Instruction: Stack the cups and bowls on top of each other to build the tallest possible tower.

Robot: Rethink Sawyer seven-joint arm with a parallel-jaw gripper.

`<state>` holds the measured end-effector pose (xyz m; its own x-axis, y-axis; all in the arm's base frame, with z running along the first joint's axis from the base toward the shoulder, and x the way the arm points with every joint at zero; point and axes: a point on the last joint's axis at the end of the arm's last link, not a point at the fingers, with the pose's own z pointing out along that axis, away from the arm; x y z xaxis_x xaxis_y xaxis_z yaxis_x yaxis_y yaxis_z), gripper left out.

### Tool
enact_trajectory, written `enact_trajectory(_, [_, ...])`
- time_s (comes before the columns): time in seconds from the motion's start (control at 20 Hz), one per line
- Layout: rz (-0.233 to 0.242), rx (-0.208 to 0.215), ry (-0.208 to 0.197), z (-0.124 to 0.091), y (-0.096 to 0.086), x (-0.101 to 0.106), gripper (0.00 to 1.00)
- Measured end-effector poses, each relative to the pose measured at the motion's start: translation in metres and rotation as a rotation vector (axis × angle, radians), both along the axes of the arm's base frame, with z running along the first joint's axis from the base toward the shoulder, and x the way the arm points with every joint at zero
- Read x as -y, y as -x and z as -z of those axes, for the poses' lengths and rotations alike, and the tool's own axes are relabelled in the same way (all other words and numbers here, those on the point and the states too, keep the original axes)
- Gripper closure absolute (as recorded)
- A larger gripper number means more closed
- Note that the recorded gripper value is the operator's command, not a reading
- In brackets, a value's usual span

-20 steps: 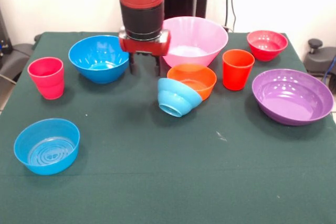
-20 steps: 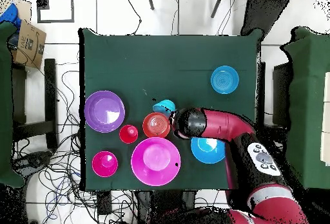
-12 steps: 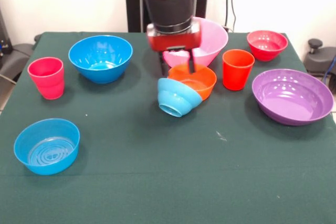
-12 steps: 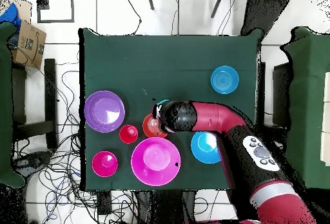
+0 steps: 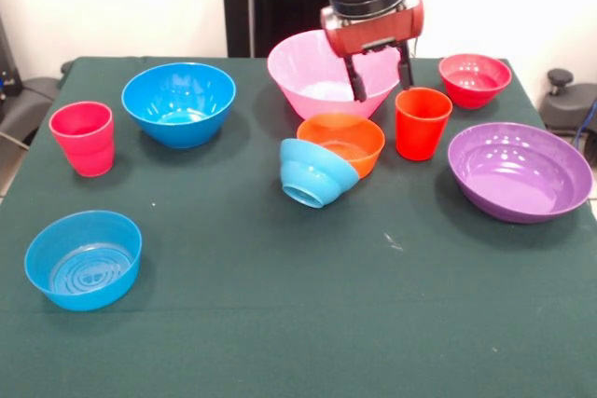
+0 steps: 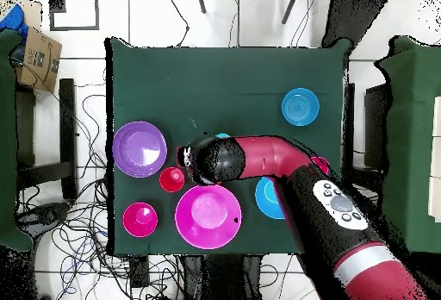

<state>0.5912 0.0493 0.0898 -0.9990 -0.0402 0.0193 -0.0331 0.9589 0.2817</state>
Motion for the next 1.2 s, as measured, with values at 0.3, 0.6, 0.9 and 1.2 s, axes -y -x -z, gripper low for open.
enact_trajectory(0.3, [-0.131,0.047,0.064,0.011,0.013,-0.019,0.00])
enact_trajectory(0.6, [-0.321,0.146,0.179,0.033,0.035,-0.034,0.00])
enact_trajectory(0.9, [-0.469,0.210,0.283,0.048,0.057,-0.038,0.00])
enact_trajectory(1.2, [-0.549,0.231,0.411,0.055,0.077,-0.025,0.00])
